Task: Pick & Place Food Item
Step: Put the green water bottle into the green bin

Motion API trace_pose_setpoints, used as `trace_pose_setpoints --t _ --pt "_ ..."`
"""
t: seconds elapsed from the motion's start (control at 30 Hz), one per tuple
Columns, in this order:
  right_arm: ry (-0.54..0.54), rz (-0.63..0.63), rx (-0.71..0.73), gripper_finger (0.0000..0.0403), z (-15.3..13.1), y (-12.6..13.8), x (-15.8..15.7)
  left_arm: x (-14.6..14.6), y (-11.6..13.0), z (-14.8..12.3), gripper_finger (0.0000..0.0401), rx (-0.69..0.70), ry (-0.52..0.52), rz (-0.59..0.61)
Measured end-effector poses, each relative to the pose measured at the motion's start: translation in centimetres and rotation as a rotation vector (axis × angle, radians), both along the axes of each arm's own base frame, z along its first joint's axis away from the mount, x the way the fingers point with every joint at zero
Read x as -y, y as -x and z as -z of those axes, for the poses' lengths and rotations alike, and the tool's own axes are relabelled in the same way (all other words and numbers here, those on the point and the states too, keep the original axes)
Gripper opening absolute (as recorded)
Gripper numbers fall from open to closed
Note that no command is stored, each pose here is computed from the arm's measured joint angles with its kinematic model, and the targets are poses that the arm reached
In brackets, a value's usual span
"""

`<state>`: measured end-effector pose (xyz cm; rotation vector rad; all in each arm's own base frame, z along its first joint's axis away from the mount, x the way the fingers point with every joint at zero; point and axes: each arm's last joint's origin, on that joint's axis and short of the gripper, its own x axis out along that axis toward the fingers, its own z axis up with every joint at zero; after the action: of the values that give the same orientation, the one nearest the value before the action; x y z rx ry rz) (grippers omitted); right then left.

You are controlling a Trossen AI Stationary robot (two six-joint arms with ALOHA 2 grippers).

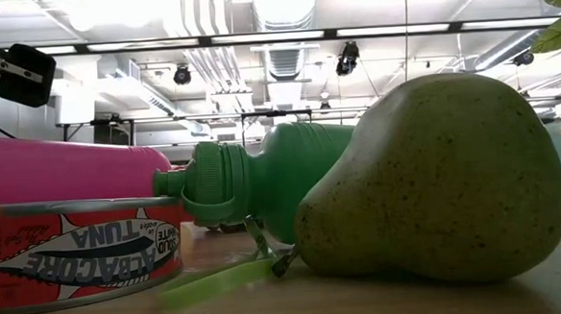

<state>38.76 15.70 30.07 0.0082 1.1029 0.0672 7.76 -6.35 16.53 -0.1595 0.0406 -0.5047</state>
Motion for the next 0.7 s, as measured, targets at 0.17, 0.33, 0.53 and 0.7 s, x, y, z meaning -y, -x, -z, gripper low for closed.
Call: trace_pose_setpoints --t 0.17,0.33,0.53,0.7 --pt "0.052 -0.101 -0.033 0.0103 0.7 -2.0 -1.3 0.0 0.0 0.0 0.0 0.0 -0.001 0.0" --pt "0.04 -0.105 -0.06 0.0167 1.7 -3.8 -2.1 0.0 0.0 0.0 0.0 0.0 0.0 -0.001" --pt "0.055 -0.165 -0.05 0.0236 2.6 -5.3 -2.7 0.0 0.0 0.0 0.0 -0.001 -0.001 -0.001" --pt "0.084 -0.156 -0.053 0.028 3.3 -6.1 -2.3 0.0 0.0 0.0 0.0 -0.001 -0.001 -0.001"
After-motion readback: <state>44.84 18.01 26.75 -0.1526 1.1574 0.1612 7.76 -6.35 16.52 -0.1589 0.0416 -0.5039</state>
